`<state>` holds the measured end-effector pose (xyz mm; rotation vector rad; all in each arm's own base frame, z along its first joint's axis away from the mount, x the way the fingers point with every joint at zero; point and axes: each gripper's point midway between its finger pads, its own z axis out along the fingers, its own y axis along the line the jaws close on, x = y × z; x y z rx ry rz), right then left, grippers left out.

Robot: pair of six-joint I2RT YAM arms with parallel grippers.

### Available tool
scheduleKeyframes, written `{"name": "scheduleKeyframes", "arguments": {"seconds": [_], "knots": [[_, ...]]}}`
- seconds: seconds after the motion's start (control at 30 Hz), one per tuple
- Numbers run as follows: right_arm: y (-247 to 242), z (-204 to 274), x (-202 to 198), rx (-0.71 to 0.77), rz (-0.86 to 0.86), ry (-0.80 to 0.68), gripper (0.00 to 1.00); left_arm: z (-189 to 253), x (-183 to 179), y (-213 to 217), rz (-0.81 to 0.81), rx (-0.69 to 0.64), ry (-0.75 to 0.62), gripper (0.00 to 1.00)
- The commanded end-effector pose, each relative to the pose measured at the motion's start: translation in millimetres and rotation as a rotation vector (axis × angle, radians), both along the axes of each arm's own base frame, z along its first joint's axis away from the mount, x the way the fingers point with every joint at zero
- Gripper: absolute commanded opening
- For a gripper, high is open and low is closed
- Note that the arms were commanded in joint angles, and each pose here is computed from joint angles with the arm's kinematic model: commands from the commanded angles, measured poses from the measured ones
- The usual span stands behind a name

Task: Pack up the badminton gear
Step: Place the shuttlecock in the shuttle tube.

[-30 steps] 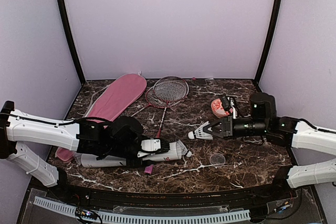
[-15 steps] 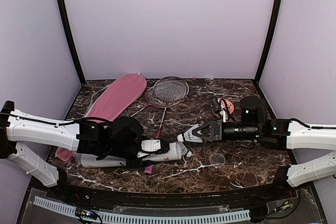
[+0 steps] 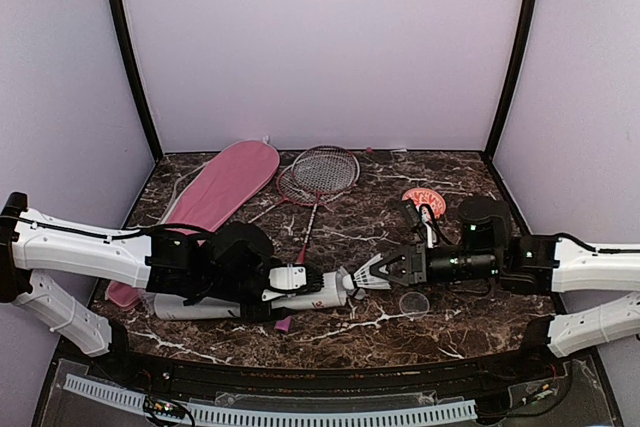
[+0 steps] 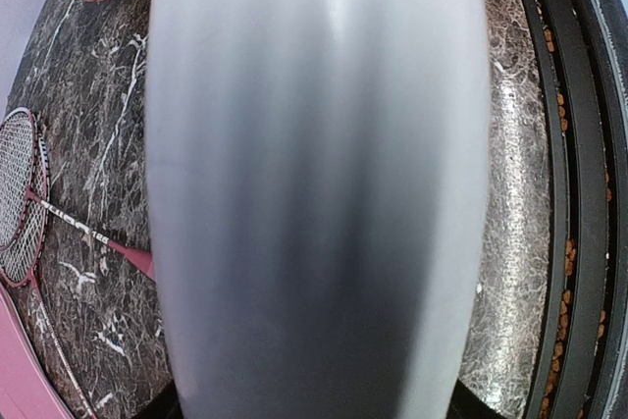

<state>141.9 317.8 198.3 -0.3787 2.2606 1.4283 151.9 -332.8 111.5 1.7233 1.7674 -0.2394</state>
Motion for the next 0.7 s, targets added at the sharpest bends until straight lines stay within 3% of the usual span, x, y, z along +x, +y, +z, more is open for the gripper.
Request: {"name": "scheduleKeyframes", "arguments": {"seconds": [0.0, 0.67], "knots": [[7.0, 2.4, -6.5, 0.036, 0.022, 0.008, 0.0, 13.2, -3.9, -10.1, -0.021, -0.06, 0.003, 0.62], [58.1, -16.4, -26.4, 0.111, 0.119, 0.063, 0.0, 14.4, -6.0, -12.6, -0.03, -0.07, 0.015, 0.62]]}}
